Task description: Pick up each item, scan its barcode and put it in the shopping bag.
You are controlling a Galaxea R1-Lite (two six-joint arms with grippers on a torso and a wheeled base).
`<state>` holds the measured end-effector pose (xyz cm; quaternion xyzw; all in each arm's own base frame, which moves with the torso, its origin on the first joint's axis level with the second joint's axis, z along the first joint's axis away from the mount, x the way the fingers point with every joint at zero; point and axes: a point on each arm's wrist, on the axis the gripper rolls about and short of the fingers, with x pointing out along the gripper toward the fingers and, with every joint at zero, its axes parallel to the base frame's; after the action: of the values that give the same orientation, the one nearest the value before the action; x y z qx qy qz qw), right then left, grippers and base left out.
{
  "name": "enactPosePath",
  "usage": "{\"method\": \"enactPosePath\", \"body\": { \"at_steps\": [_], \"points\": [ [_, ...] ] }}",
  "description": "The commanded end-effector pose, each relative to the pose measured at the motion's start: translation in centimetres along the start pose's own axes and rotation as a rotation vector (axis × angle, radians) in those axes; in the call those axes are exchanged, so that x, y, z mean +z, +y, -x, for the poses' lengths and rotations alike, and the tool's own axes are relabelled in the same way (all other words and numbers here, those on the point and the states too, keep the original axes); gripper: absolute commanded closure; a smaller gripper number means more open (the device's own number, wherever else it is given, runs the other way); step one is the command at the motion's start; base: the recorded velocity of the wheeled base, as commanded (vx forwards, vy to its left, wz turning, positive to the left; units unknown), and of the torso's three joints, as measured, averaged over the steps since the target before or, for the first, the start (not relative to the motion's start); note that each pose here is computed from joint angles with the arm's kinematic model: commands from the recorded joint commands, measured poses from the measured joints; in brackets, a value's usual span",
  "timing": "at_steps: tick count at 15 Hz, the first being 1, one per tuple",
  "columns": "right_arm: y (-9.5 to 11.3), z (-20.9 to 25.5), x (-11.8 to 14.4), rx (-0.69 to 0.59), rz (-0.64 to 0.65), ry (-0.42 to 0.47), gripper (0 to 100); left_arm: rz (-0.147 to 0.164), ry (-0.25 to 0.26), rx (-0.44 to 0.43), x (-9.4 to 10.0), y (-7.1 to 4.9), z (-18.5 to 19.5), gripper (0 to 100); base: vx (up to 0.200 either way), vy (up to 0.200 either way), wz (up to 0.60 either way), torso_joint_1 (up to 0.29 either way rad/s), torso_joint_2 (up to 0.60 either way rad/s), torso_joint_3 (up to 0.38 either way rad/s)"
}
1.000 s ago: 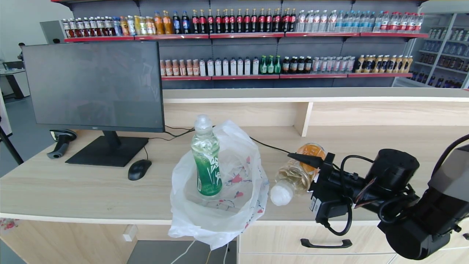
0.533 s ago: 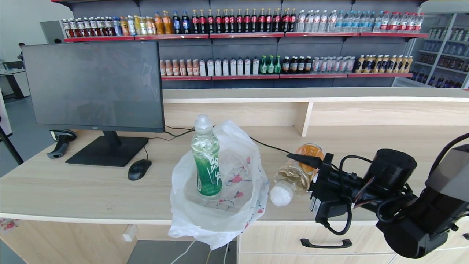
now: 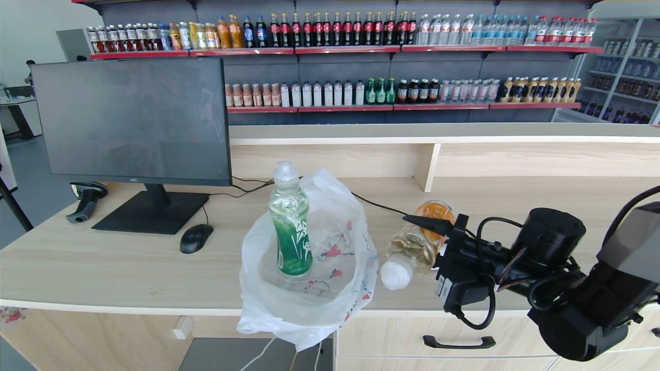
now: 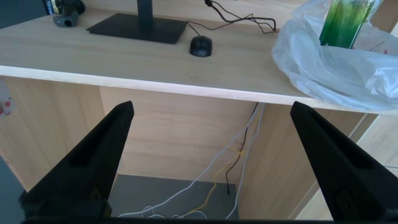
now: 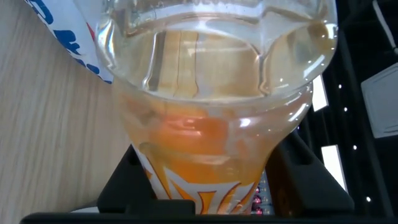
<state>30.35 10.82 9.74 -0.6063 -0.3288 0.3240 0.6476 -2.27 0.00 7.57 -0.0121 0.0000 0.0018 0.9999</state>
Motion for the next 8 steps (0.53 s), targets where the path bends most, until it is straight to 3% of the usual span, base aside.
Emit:
{"method": "enactPosePath", "body": {
  "at_steps": [1,5,8],
  "points": [
    [0.1,0.0,0.0,0.001,-0.001,0.000,100,-0.001,-0.002,0.002,0.0,0.0,0.0,0,0.000,0.000,0.00,0.000,0.00,0.000],
    [-0.1,0.0,0.0,-0.005,-0.030,0.000,100,0.000,-0.002,0.001,0.0,0.0,0.0,0,0.000,0.000,0.00,0.000,0.00,0.000],
    [-3.4,-0.5,1.0,-0.098,-0.067,-0.042,100,0.000,0.000,0.003,0.0,0.0,0.0,0,0.000,0.000,0.00,0.000,0.00,0.000]
  ]
}}
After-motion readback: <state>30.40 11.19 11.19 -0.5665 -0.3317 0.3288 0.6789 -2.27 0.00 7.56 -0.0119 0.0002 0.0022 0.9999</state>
